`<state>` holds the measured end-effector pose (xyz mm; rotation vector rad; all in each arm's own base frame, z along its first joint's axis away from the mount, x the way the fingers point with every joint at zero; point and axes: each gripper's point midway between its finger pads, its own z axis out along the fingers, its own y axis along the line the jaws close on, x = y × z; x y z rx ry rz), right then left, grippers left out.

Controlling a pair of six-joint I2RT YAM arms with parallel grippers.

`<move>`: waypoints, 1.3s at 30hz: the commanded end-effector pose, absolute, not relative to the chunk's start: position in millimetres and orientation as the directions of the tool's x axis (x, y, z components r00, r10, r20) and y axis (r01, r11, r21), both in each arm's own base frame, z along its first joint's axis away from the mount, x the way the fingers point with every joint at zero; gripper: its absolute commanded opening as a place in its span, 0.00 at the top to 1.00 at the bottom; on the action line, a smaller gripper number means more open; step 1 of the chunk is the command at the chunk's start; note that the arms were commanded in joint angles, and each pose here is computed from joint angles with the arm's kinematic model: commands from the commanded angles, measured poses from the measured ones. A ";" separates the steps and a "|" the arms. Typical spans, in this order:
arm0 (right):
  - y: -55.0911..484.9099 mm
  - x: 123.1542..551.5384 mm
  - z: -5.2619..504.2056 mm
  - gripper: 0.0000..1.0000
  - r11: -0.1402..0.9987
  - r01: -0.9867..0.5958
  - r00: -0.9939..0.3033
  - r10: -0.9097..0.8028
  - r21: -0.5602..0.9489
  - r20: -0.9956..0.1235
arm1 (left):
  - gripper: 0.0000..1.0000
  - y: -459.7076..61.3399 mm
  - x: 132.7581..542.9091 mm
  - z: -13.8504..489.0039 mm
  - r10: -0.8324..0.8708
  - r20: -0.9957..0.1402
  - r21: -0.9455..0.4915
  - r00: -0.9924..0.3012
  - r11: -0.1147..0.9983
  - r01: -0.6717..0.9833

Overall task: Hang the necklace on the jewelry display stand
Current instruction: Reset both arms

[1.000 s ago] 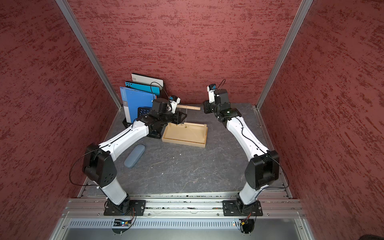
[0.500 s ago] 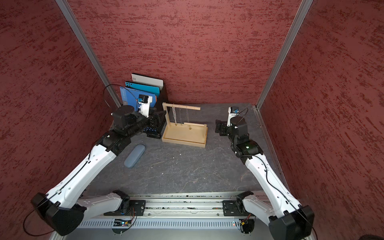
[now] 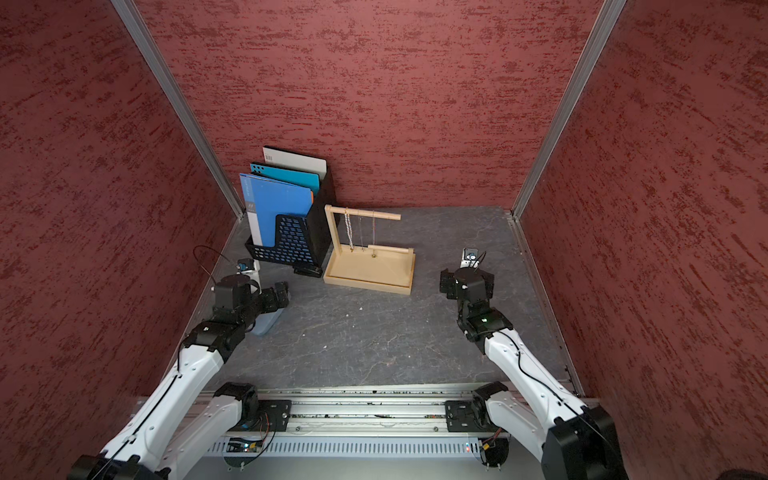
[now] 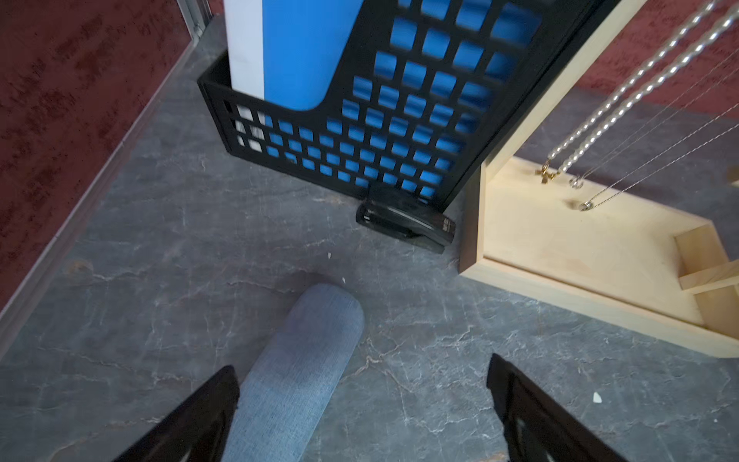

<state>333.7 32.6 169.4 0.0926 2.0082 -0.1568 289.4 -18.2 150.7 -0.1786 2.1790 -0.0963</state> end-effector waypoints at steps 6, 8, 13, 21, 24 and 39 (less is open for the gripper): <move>30.1 356.7 153.7 0.01 0.984 0.155 -0.233 -0.046 -0.084 -0.971 | 0.01 -10.7 310.0 137.3 0.023 -0.902 0.043 -0.431 0.998 -0.038; 28.7 360.9 152.9 0.01 0.983 0.167 -0.201 -0.042 -0.077 -0.979 | 0.00 -8.1 314.2 134.1 0.011 -0.915 0.037 -0.402 0.998 -0.058; 26.5 380.0 150.8 0.01 0.980 0.163 -0.214 -0.077 -0.113 -0.974 | 0.01 -10.8 330.5 128.8 -0.012 -0.931 0.006 -0.366 0.999 -0.049; -2.4 397.5 134.3 0.01 0.982 0.178 -0.218 -0.023 -0.063 -0.976 | 0.01 -9.7 374.2 137.4 -0.017 -0.961 -0.013 -0.277 1.000 -0.018; -6.8 398.1 129.9 0.01 0.988 0.152 -0.216 0.026 -0.007 -0.976 | 0.00 -10.7 390.5 137.0 -0.002 -0.962 -0.005 -0.273 1.000 0.009; -13.3 401.2 118.8 0.01 0.990 0.138 -0.225 0.056 0.025 -0.973 | 0.00 5.5 402.1 114.6 -0.089 -0.962 -0.091 -0.258 0.996 -0.005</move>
